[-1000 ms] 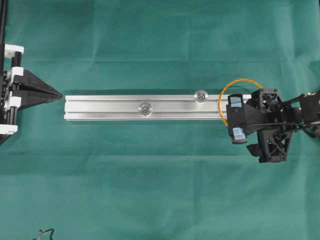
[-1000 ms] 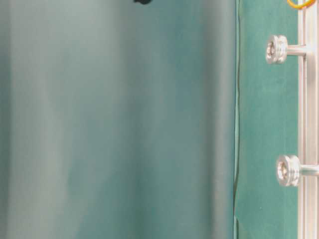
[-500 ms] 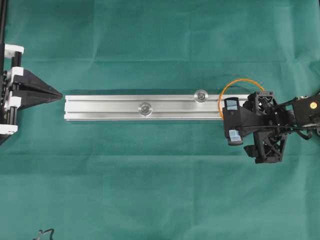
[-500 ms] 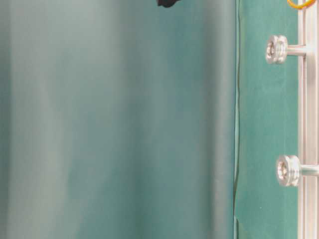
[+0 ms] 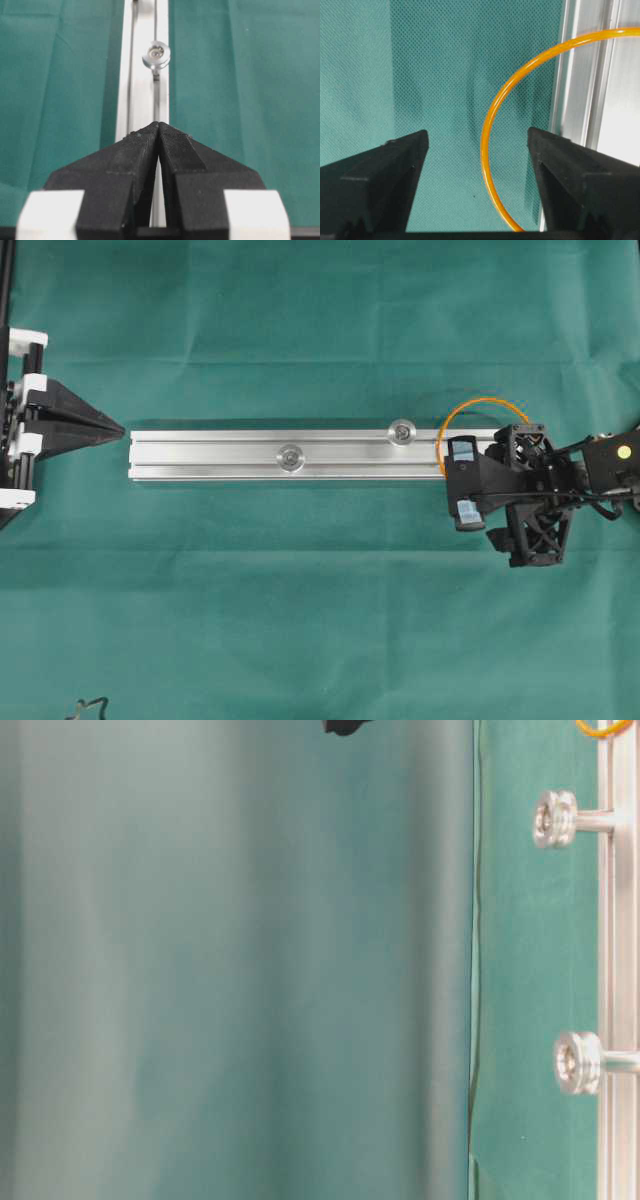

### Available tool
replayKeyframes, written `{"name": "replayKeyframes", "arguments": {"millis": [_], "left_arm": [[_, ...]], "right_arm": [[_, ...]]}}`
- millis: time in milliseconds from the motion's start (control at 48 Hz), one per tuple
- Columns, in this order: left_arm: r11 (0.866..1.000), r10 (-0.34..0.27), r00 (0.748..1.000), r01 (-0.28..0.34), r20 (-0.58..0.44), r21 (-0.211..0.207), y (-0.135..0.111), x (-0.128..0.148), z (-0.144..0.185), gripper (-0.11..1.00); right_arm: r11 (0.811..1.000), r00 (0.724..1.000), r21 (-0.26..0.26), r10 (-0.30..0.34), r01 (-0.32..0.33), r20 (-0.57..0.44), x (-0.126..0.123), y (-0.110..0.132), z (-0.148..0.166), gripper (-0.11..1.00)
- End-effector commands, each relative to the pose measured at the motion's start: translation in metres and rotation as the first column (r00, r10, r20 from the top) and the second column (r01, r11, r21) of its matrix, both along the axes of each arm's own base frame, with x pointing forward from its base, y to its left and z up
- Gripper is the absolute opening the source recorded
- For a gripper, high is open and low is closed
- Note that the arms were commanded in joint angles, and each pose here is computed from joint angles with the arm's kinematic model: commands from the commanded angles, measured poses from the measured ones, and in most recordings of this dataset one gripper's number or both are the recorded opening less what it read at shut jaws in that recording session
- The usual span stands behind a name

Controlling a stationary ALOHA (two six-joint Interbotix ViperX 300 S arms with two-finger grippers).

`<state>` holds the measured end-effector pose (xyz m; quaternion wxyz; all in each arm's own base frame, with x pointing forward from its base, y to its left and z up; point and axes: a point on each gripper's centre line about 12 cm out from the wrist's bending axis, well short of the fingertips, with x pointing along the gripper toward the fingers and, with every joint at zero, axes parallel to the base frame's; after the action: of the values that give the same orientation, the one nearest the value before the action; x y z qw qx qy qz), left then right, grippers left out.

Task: Hook the rubber onto the shaft.
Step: 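Lower the right gripper over the band and close on its edge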

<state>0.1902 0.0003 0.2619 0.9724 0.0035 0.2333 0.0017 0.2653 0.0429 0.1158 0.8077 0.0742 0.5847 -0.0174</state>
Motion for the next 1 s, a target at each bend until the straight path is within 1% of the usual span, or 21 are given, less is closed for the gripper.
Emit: {"name": "replayKeyframes", "arguments": {"millis": [0,83,229,292,333,980], "left_arm": [[1.0,-0.001,1.0,0.001,0.031,0.004,0.0001,0.0033,0.012,0.0],[1.0,0.0,1.0,0.0,0.031,0.003,0.0001,0.0033,0.012,0.0],[1.0,0.0,1.0,0.0,0.031,0.003,0.0001,0.0033,0.012,0.0],[1.0,-0.001,1.0,0.001,0.031,0.004,0.0001,0.0033,0.012,0.0],[1.0,-0.001,1.0,0.001,0.031,0.004,0.0001,0.0033,0.012,0.0],[1.0,-0.003,1.0,0.002,0.029,0.004,-0.0002,0.0032,0.0119,0.0]], "right_arm": [[1.0,1.0,0.001,0.005,-0.005,0.02,0.0025,0.0011,0.0039,0.75],[1.0,1.0,-0.003,0.01,-0.01,0.021,0.0029,0.0009,0.0042,0.63],[1.0,1.0,-0.008,0.012,-0.012,0.018,0.0027,0.0001,0.0041,0.25],[1.0,1.0,-0.01,0.013,-0.013,0.014,0.0019,-0.0002,0.0036,0.12],[1.0,1.0,-0.01,0.013,-0.013,0.011,0.0015,-0.0002,0.0035,0.07],[1.0,1.0,-0.008,0.013,-0.013,0.028,0.0036,0.0001,0.0098,0.06]]}}
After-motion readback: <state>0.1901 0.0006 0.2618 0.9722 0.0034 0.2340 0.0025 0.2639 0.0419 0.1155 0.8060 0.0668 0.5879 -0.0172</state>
